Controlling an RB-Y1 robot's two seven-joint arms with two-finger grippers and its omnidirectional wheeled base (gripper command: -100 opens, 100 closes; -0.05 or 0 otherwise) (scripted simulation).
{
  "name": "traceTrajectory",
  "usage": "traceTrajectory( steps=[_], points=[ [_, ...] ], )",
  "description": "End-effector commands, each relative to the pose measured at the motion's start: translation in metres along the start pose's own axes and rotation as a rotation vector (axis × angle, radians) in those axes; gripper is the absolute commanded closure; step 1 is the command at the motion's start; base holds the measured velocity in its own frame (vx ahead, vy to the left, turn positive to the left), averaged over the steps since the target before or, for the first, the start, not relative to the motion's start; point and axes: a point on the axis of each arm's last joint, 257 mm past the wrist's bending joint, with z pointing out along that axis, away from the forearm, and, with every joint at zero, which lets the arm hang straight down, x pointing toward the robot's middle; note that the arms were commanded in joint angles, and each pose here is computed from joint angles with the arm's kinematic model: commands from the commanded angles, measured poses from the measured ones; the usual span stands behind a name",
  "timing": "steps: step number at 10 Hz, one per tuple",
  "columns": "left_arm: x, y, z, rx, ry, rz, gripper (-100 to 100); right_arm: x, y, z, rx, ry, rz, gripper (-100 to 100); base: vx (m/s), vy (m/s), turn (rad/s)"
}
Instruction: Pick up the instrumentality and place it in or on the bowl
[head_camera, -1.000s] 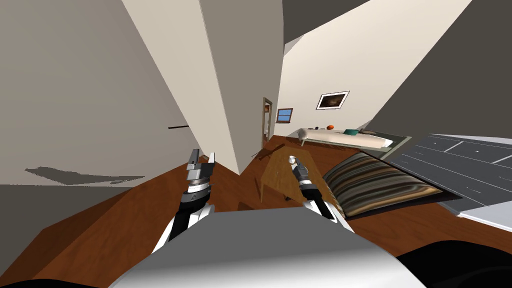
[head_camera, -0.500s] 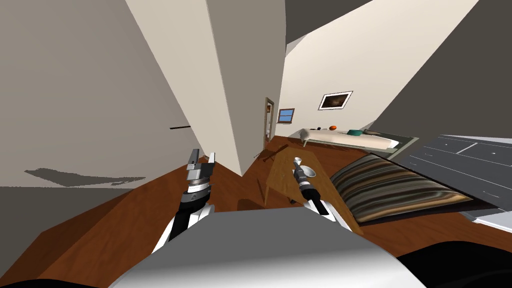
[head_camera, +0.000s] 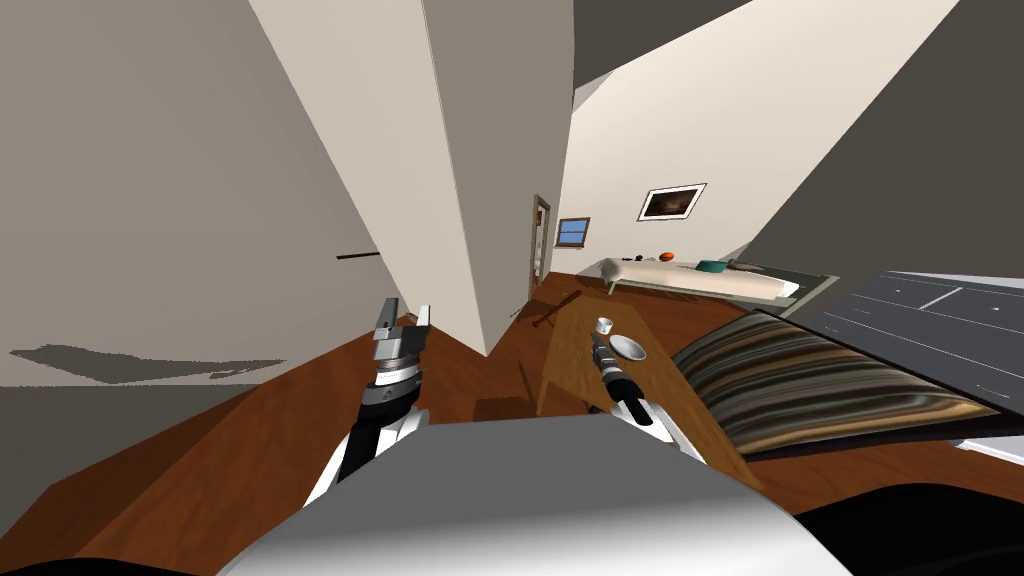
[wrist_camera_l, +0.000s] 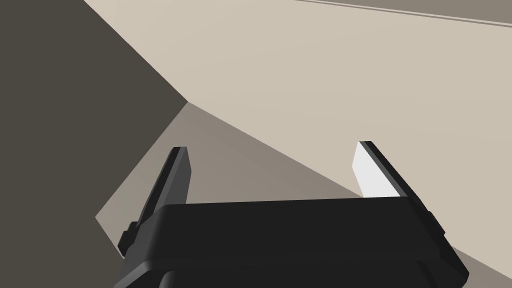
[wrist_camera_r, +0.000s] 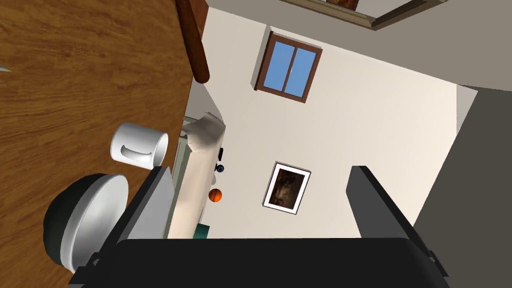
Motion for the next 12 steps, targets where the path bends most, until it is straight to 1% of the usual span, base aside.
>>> traceTrajectory(
  steps=[1, 2, 3, 4, 5, 6, 7, 8, 9, 10, 11, 12],
  points=[
    [0.000, 0.000, 0.000, 0.000, 0.000, 0.000, 0, -0.010, -0.025, 0.005, 0.072, -0.026, -0.033, -100, 0.129, 0.116, -0.057],
    [0.000, 0.000, 0.000, 0.000, 0.000, 0.000, 0, -0.011, -0.041, 0.003, 0.107, -0.028, -0.036, -100, 0.107, 0.112, -0.025],
    [0.000, 0.000, 0.000, 0.000, 0.000, 0.000, 0, -0.021, -0.058, 0.006, 0.160, -0.054, -0.063, -100, 0.118, 0.113, -0.068],
    [0.000, 0.000, 0.000, 0.000, 0.000, 0.000, 0, -0.022, -0.074, 0.003, 0.194, -0.056, -0.067, -100, 0.115, 0.101, -0.037],
    [0.000, 0.000, 0.000, 0.000, 0.000, 0.000, 0, -0.032, -0.085, 0.005, 0.237, -0.082, -0.089, -100, 0.153, 0.153, -0.063],
    [0.000, 0.000, 0.000, 0.000, 0.000, 0.000, 0, -0.034, -0.105, 0.000, 0.282, -0.085, -0.097, -100, 0.134, 0.109, -0.051],
    [0.000, 0.000, 0.000, 0.000, 0.000, 0.000, 0, -0.043, -0.118, 0.001, 0.321, -0.107, -0.119, -100, 0.151, 0.113, -0.078],
    [0.000, 0.000, 0.000, 0.000, 0.000, 0.000, 0, -0.046, -0.133, -0.005, 0.365, -0.117, -0.126, -100, 0.129, 0.093, -0.052],
    [0.000, 0.000, 0.000, 0.000, 0.000, 0.000, 0, -0.056, -0.150, -0.007, 0.413, -0.141, -0.142, -100, 0.157, 0.085, -0.101],
    [0.000, 0.000, 0.000, 0.000, 0.000, 0.000, 0, -0.058, -0.163, -0.013, 0.450, -0.148, -0.155, -100, 0.136, 0.081, -0.054],
    [0.000, 0.000, 0.000, 0.000, 0.000, 0.000, 0, -0.067, -0.171, -0.012, 0.481, -0.172, -0.172, -100, 0.159, 0.117, -0.099],
    [0.000, 0.000, 0.000, 0.000, 0.000, 0.000, 0, -0.071, -0.190, -0.022, 0.536, -0.184, -0.183, -100, 0.124, 0.098, -0.064]
  ],
)
